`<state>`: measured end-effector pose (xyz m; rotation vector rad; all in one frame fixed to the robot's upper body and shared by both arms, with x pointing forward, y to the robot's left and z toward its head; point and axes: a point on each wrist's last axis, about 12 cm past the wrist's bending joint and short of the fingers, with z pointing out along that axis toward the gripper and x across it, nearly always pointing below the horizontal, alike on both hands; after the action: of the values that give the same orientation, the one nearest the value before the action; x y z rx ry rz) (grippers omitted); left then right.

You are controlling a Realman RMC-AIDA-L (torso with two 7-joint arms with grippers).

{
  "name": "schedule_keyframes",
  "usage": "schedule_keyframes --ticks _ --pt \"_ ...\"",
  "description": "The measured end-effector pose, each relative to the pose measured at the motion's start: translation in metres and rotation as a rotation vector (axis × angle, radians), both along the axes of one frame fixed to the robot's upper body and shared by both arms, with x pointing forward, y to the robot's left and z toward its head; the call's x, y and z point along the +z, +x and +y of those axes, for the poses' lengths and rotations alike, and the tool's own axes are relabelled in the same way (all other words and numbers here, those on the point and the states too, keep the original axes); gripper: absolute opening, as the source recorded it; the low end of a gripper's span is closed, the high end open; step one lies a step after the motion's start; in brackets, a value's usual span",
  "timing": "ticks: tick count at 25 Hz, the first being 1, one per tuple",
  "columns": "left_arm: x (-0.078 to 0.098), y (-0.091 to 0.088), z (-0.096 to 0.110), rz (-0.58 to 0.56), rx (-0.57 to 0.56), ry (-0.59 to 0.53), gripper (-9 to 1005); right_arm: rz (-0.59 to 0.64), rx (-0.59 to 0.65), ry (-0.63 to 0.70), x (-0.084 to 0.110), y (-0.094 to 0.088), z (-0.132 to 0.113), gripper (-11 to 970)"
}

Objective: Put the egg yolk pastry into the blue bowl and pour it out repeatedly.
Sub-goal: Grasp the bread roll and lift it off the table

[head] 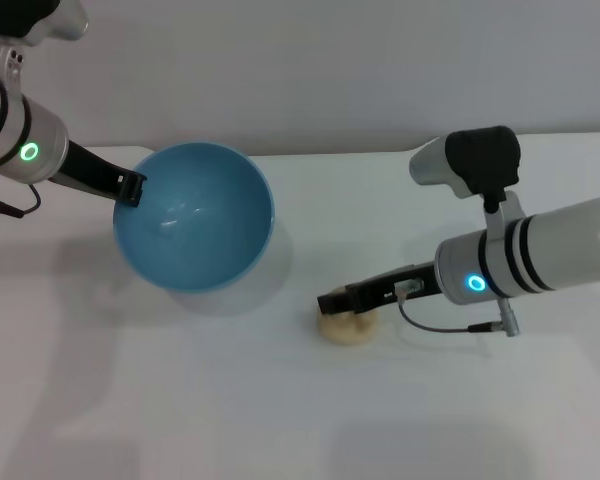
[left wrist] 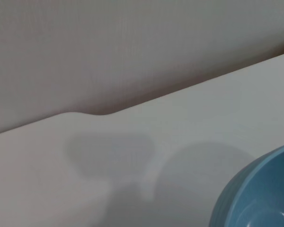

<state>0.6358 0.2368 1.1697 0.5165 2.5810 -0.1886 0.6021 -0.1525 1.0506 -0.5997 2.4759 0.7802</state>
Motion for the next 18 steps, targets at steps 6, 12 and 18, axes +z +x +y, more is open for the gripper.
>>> schedule_keyframes --ticks 6,12,18 --pt "-0.001 0.0 -0.001 0.002 -0.003 0.0 0 0.015 -0.025 -0.014 -0.006 -0.002 -0.004 405" --pt "-0.001 -0.001 -0.001 0.006 -0.008 0.002 -1 0.016 -0.031 -0.029 -0.01 -0.004 -0.008 392" --pt "-0.002 -0.001 -0.003 0.005 -0.018 0.009 -1 0.005 -0.036 -0.008 -0.007 -0.006 -0.014 261"
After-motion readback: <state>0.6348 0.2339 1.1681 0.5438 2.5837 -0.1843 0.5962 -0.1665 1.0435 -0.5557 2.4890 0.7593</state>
